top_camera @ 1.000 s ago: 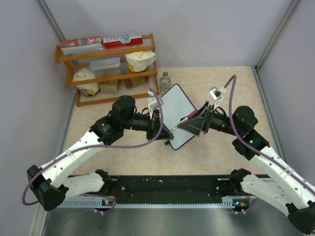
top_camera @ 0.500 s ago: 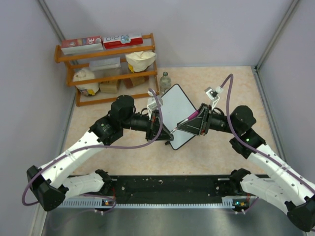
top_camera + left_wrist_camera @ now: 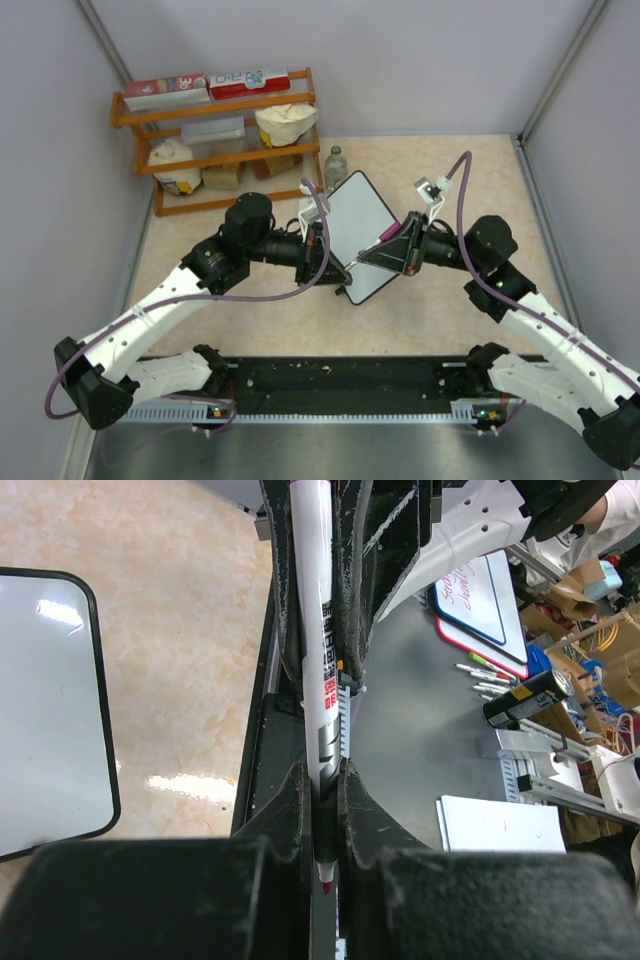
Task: Write a sentence on the whiteboard
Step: Pick up the whiteboard marker at the center of the board.
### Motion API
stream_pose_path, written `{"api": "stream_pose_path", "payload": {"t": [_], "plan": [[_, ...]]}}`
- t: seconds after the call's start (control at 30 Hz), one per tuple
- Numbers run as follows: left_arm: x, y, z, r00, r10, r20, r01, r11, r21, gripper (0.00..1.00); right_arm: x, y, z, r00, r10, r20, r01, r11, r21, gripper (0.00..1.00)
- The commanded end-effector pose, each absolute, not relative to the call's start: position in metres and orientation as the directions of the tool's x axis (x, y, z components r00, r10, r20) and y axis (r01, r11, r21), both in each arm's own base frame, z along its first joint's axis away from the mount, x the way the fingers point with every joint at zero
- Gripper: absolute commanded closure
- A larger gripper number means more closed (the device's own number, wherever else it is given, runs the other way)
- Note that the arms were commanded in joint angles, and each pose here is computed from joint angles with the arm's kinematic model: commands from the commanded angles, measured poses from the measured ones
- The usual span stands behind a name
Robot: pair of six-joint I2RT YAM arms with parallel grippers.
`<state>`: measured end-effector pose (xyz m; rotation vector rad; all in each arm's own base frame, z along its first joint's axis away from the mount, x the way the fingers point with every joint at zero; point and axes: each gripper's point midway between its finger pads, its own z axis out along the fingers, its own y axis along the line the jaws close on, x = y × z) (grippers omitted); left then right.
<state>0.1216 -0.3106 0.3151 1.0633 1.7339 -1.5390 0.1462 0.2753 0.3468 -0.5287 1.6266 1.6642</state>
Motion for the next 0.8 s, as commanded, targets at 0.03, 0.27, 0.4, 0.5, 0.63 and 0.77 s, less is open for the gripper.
{"api": "stream_pose_path", "payload": {"t": [0.03,0.27,0.4,0.5,0.63,0.77], "plan": [[0.113,-0.309,0.3308,-0.424,0.16,-0.892,0.897,-0.063,-0.438,1.0,0.1502,0.2723,0.3507,-0.62,0.26,-0.74,-0.75,0.081,0.657,1.0],[0.1117,-0.3079,0.3285,-0.427,0.16,-0.89,0.896,-0.059,-0.441,1.0,0.1491,0.2725,0.358,-0.613,0.276,-0.74,-0.757,0.061,0.65,0.82],[0.1123,-0.3085,0.3275,-0.432,0.16,-0.888,0.893,-0.06,-0.446,1.0,0.1485,0.2751,0.358,-0.622,0.267,-0.736,-0.756,0.038,0.653,0.74],[0.1123,-0.3089,0.3274,-0.433,0.157,-0.887,0.892,-0.063,-0.447,1.0,0.1477,0.2772,0.3559,-0.632,0.255,-0.732,-0.753,0.026,0.658,0.69],[0.1121,-0.3091,0.3261,-0.439,0.158,-0.885,0.889,-0.063,-0.453,1.0,0.1467,0.2779,0.3547,-0.642,0.248,-0.725,-0.746,0.017,0.666,0.69],[0.1123,-0.3094,0.3237,-0.445,0.161,-0.881,0.887,-0.061,-0.458,1.0,0.1449,0.2782,0.3543,-0.645,0.245,-0.724,-0.745,0.008,0.667,0.69]]}}
